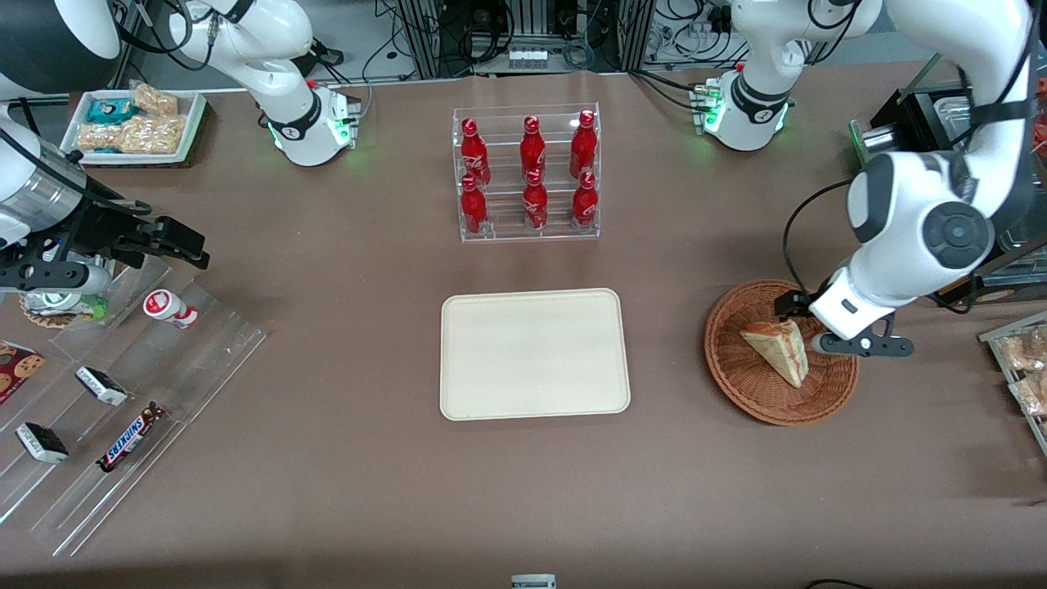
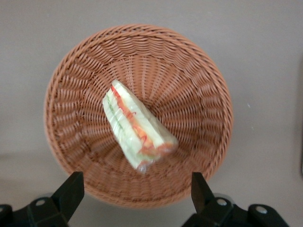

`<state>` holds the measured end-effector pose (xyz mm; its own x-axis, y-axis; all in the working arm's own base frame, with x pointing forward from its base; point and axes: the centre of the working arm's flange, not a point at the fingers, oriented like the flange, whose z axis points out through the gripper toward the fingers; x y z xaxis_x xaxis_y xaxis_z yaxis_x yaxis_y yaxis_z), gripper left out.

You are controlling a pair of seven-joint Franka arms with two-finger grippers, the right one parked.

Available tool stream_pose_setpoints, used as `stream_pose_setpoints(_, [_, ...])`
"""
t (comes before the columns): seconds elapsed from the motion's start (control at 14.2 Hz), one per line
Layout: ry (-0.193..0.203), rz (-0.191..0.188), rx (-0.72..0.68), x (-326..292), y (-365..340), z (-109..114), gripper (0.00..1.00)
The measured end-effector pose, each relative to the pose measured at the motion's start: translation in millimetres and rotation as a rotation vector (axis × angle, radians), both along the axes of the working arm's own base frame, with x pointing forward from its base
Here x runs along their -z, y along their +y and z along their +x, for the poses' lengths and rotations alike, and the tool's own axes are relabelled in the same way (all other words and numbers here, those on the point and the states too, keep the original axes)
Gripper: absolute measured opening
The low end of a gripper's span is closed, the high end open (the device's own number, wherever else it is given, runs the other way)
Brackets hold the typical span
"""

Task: Place sandwich from basket to tray
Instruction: 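Lower the left gripper over the sandwich in the wicker basket, then close the left gripper on the wrapped sandwich and lift it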

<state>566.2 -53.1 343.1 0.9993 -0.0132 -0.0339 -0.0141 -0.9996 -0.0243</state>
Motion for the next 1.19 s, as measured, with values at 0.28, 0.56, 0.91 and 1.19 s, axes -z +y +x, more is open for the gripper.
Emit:
stream_pose_setpoints(0.28, [-0.034, 0.002, -0.306, 27, 0, -8, 1.00])
stream_pose_setpoints(0.56, [-0.078, -0.008, -0.683, 43, -4, -3, 1.00])
stream_pose_setpoints(0.91, [-0.046, 0.011, -0.787, 80, -3, -3, 0.89])
stream_pose_setpoints(1.19, [-0.058, 0.005, -0.797, 74, -3, 5, 0.44])
